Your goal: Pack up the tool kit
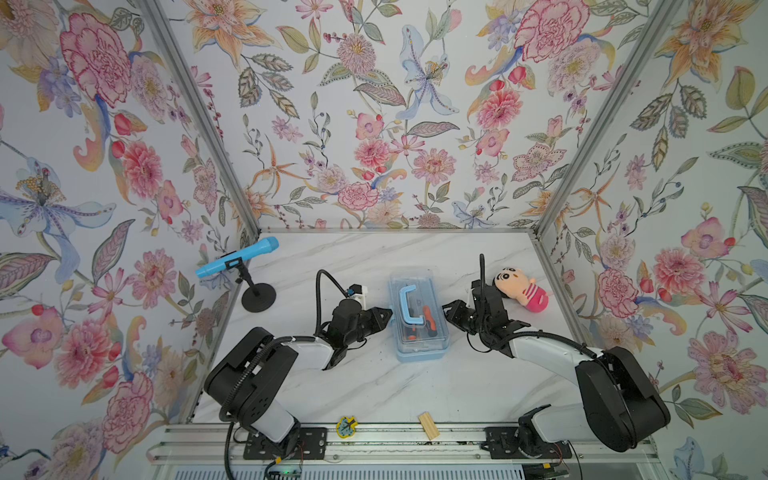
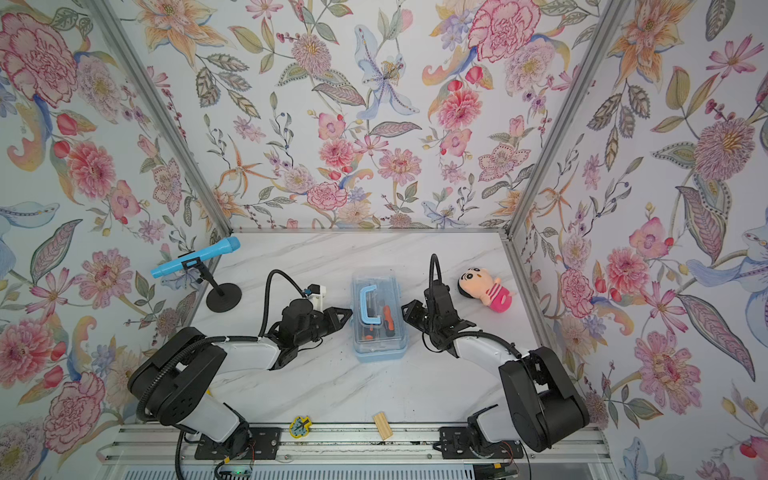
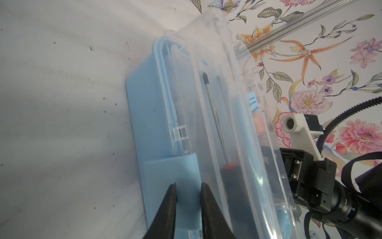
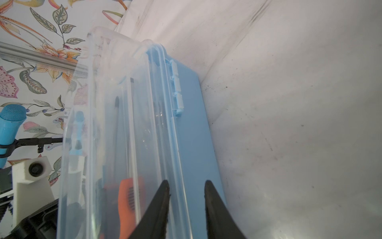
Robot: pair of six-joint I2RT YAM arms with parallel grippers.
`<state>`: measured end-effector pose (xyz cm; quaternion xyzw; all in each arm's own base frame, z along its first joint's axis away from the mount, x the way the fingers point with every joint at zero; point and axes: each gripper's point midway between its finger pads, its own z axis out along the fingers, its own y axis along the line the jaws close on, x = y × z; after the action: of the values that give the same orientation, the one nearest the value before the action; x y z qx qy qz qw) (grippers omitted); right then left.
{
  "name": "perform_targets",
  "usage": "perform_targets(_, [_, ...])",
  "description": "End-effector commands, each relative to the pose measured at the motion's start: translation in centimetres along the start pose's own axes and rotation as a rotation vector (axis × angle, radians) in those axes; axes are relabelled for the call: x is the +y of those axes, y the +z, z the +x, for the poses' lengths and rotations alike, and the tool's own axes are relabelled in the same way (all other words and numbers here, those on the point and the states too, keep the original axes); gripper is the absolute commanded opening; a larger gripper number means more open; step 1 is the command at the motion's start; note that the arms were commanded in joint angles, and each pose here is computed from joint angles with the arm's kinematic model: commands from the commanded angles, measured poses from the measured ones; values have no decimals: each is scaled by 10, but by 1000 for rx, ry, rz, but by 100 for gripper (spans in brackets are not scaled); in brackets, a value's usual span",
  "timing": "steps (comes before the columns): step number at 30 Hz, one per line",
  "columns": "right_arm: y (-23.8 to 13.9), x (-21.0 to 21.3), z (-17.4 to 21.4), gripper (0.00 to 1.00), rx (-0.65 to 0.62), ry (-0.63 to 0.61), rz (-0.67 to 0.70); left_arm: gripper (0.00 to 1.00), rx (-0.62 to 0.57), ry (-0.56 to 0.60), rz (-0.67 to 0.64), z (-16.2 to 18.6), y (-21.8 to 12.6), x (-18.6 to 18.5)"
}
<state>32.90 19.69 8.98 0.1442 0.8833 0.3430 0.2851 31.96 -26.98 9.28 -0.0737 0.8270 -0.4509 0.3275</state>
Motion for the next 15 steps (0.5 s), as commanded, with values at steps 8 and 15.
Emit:
perform_targets(8, [12,4,116,31,405,15,-143,24,42,-107,249,60,16,-21])
perform_targets(15, [16,8,138,31,452,19,-155,23,-1,-159,321,56,12,-25])
